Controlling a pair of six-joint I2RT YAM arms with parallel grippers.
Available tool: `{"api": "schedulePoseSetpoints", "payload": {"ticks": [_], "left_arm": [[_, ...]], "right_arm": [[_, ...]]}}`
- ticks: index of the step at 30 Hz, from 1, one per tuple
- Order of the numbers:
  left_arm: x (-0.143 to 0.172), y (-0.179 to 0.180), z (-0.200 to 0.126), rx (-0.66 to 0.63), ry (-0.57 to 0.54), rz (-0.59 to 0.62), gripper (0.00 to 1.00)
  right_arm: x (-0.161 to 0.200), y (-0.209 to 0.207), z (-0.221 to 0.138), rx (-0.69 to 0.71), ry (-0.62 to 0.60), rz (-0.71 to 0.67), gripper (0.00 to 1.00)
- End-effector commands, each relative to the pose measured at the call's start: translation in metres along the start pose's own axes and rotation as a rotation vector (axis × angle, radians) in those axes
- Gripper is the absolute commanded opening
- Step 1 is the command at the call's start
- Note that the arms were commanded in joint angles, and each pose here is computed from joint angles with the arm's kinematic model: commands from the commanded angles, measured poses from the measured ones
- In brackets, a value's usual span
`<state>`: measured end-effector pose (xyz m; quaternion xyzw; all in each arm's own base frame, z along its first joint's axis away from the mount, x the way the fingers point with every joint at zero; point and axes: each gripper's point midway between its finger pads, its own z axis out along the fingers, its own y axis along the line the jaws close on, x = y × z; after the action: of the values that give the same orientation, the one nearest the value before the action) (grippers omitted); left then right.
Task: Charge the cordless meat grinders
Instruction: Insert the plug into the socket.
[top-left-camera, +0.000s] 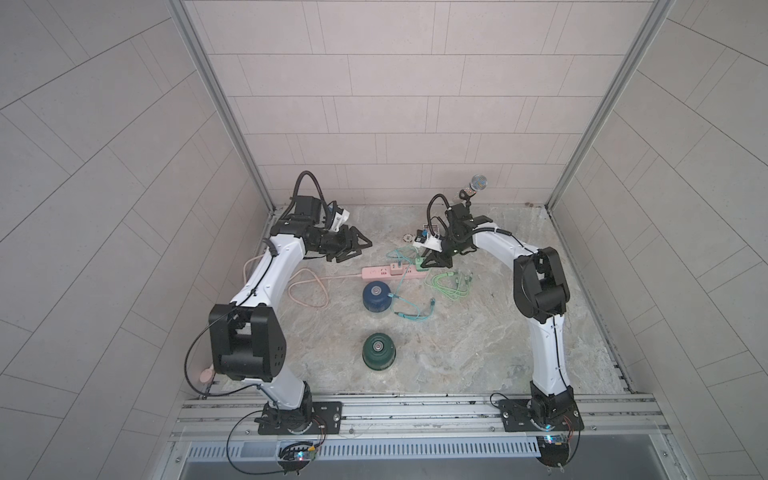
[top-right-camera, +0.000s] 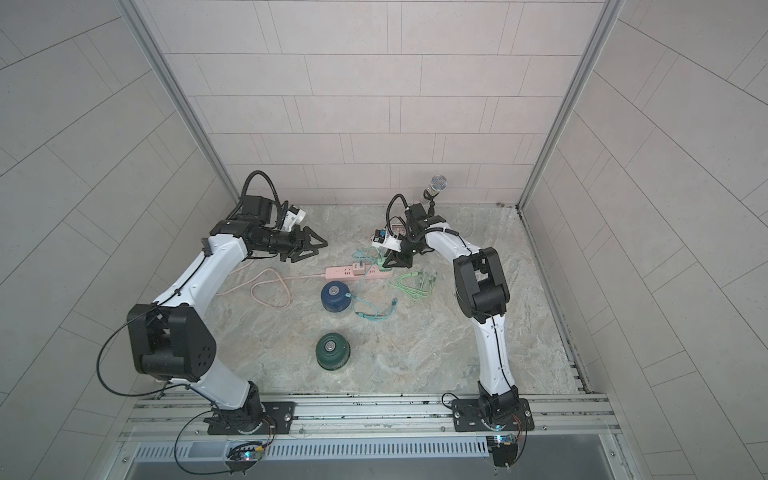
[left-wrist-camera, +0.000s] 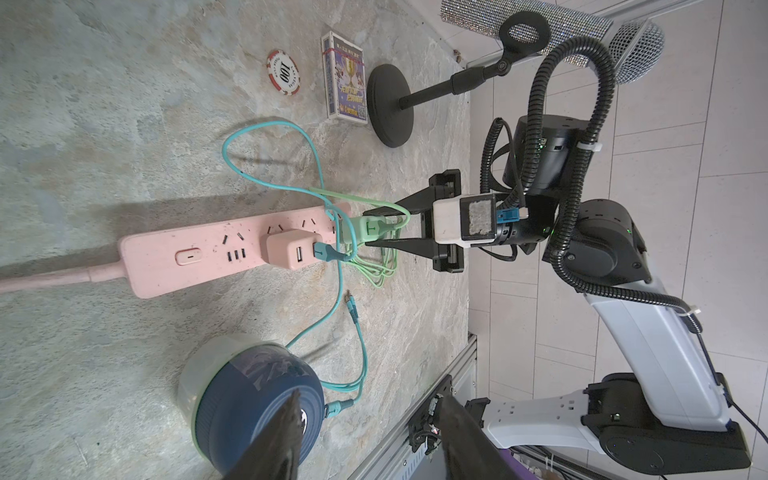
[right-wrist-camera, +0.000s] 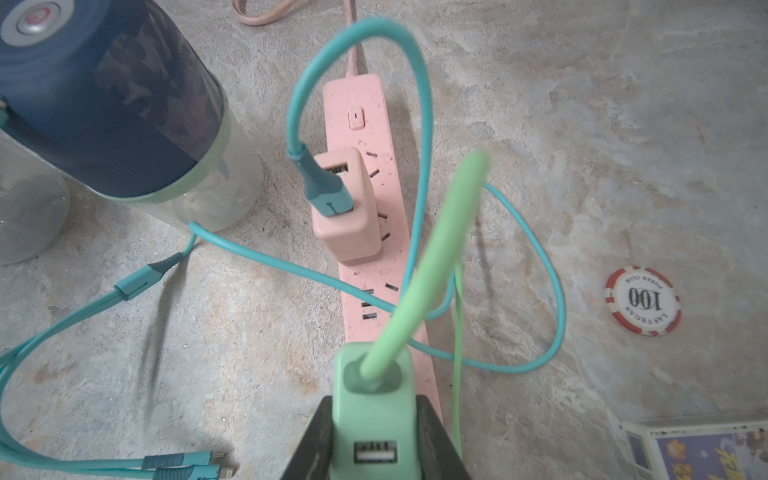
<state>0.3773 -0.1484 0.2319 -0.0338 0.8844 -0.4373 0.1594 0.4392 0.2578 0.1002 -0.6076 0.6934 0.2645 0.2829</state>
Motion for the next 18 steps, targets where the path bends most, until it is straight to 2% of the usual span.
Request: {"api": "schedulePoseSetpoints", "payload": {"ticks": [1,9,14,18], "left_arm": [[0.003,0.003,0.001,0.009,0.015,0.015,0.56],[0.008,0.004,0.000,0.008,0.022,0.012,0.56],[0.008,0.003,0.000,0.016,0.024,0.008,0.55],[0.008,0.002,0.000,0.017,0.025,0.008,0.55]], "right_arm": [[-0.010,0.003,0.006,-0.034,-0.047,0.020,0.04],[-0.007,-0.001,0.009,-0.010,-0.014,0.016,0.04],[0.009,-0.001,0.011,0.002,0.073,-0.005,0.04],[0.012,0.003,0.007,0.000,0.080,0.000,0.04]]}}
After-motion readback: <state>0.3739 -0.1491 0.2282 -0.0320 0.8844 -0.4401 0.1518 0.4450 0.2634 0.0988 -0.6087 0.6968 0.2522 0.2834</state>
